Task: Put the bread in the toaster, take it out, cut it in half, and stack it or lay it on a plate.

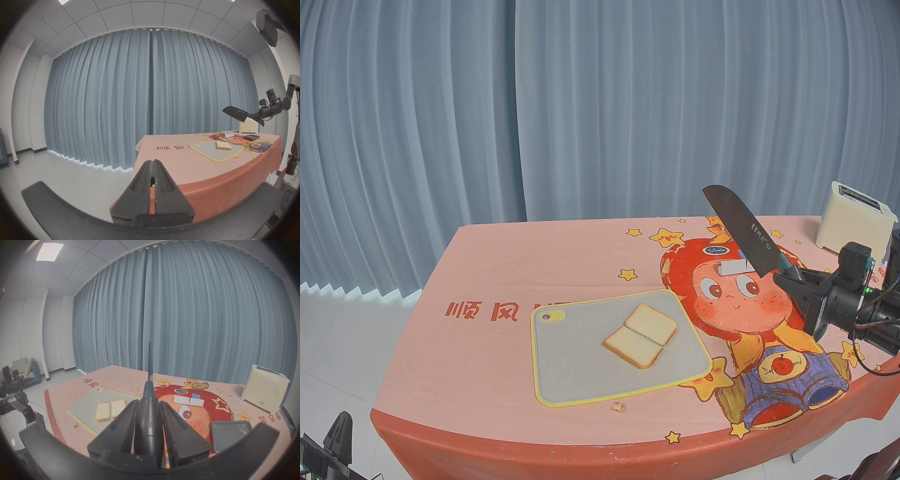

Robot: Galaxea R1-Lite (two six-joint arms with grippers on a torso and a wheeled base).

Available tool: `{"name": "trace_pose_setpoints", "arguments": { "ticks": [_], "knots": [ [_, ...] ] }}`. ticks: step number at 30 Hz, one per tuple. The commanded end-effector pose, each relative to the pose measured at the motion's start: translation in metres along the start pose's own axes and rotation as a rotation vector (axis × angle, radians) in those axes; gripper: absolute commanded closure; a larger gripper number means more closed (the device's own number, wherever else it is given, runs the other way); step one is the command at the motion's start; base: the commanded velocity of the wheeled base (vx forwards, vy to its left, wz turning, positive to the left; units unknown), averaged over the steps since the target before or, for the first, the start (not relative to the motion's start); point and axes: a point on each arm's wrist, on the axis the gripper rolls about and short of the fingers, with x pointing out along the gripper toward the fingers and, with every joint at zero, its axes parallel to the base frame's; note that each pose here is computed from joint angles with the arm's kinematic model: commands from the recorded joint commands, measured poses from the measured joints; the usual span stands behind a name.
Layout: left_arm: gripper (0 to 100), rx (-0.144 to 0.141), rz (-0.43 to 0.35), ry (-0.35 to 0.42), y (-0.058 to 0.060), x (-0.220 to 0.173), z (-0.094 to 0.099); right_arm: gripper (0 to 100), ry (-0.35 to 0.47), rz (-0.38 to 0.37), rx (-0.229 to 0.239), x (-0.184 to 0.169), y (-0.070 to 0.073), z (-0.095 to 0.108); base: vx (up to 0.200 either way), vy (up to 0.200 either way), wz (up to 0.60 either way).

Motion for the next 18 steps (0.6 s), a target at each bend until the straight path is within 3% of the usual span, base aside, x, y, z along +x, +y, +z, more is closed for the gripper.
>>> {"name": "trace_pose_setpoints", "arguments": {
  "ticks": [1, 18],
  "knots": [
    [100, 0.0, 0.0, 0.019, 0.0, 0.001, -0.005, 100, 0.008, -0.001, 0.0, 0.001, 0.0, -0.001, 0.0, 0.0, 0.0],
    [100, 0.0, 0.0, 0.019, 0.0, 0.001, -0.005, 100, 0.02, -0.07, 0.02, 0.006, -0.016, -0.002, 0.0, 0.0, 0.0]
  ]
}}
